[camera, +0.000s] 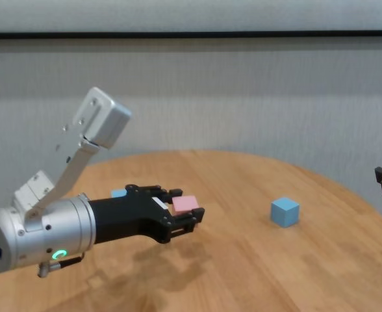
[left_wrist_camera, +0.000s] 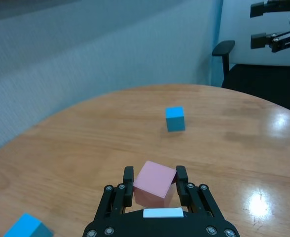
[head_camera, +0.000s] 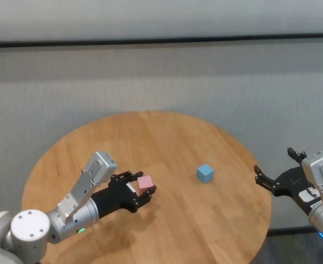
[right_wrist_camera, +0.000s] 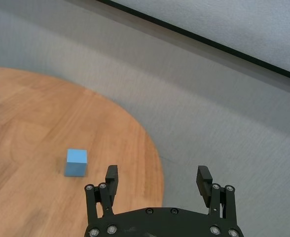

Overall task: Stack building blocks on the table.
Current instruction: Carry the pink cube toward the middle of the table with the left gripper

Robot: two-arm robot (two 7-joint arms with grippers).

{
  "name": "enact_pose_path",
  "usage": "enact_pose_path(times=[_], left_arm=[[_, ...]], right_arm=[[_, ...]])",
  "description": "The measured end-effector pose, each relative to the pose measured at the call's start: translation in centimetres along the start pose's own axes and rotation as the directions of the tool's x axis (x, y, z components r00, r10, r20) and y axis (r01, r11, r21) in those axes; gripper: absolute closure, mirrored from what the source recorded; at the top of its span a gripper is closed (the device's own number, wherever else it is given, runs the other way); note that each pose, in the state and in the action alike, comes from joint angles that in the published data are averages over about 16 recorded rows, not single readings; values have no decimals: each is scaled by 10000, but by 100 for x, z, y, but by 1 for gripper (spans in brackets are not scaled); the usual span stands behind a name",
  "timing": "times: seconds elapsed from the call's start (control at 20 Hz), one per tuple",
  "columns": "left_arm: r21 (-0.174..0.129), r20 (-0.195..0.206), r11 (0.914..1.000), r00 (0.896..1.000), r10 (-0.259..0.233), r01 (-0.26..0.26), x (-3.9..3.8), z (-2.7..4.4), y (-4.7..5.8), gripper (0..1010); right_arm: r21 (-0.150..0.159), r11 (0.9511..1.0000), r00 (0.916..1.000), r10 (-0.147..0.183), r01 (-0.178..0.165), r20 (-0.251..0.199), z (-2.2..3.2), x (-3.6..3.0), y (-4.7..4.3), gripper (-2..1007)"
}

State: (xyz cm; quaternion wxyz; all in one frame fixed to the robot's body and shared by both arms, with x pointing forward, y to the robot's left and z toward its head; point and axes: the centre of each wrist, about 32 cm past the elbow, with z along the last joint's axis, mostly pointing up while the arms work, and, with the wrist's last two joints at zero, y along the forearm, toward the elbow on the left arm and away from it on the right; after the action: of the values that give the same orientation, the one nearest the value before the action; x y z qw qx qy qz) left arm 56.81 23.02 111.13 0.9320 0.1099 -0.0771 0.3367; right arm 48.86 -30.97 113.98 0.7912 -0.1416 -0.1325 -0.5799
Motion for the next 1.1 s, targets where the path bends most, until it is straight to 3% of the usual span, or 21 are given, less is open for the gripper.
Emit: enact_pose_path(times=[0.6,1.1], left_arm=[[164,-58,9996,9997,-229,230,-88,-60,-233,475],[321,-118,9991,9996,-255,259,-121,-120,-344,475]], right_arm=[[0,10000,10000,0,0,0,0,0,0,4],[0,10000,10000,0,0,0,0,0,0,4]])
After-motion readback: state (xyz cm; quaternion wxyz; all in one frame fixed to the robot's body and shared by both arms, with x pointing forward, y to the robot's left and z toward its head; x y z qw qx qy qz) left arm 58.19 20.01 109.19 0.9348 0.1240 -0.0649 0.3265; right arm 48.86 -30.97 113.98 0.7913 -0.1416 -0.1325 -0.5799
